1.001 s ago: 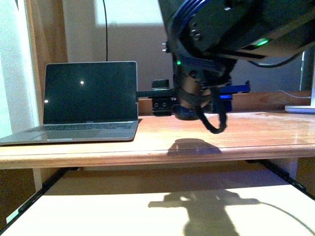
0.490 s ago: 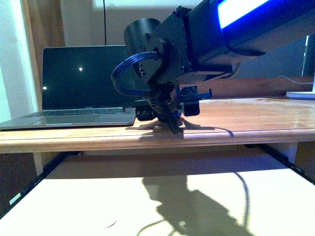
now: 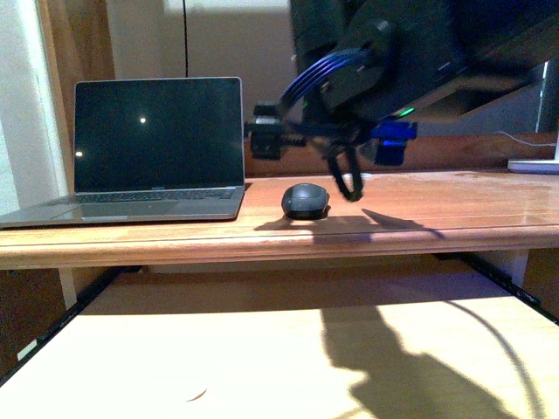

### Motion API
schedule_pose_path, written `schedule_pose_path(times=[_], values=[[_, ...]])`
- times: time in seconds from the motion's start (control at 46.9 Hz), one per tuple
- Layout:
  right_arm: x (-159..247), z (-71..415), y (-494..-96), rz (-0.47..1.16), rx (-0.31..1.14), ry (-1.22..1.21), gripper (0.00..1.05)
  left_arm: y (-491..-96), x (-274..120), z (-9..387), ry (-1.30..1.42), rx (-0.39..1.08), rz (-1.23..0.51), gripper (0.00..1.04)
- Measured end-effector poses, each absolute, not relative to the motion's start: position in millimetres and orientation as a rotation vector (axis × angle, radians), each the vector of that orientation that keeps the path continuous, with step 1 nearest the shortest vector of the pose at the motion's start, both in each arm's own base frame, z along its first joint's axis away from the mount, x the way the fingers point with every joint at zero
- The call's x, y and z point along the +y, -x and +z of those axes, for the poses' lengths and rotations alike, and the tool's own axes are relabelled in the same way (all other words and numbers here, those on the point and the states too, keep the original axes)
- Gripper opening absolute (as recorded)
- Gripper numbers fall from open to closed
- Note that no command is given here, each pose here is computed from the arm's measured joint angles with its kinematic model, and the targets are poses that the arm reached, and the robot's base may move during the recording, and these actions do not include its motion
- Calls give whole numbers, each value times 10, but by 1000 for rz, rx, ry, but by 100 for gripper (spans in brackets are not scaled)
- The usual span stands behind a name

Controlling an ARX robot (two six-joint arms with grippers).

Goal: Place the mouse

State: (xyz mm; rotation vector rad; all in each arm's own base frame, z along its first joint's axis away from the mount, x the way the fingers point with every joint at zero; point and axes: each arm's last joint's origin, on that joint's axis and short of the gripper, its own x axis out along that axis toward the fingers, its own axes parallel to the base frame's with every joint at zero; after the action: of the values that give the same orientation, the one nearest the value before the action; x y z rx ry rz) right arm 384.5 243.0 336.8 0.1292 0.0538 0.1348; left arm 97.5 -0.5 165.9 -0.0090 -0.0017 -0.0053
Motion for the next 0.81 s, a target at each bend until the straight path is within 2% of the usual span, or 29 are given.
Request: schedule_pose_path(times=[0.128, 0.256, 0.298, 0.32, 0.341, 0.575, 0.81], values=[[2008, 3469, -3466, 243, -1, -167, 97, -975, -5, 1659, 9, -2, -5, 97], [1535, 3271, -3099, 349, -19, -158, 97, -975, -5, 1659, 9, -2, -5, 97], [1340, 3120, -2956, 381, -19, -147, 97, -975, -5, 1659, 9, -2, -5, 97], [860, 2692, -2577, 447, 26, -120, 97, -975, -5, 1659, 9, -2, -5, 97], [628, 2424, -2359, 457, 72, -117, 97, -975, -5, 1659, 9, -2, -5, 97], [167, 1950, -1803, 670, 62, -80, 97, -974, -5, 1659, 8, -2, -6, 97], [-5, 1637, -1597, 767, 143, -69, 97, -974, -5, 1659, 8, -2, -6, 97]])
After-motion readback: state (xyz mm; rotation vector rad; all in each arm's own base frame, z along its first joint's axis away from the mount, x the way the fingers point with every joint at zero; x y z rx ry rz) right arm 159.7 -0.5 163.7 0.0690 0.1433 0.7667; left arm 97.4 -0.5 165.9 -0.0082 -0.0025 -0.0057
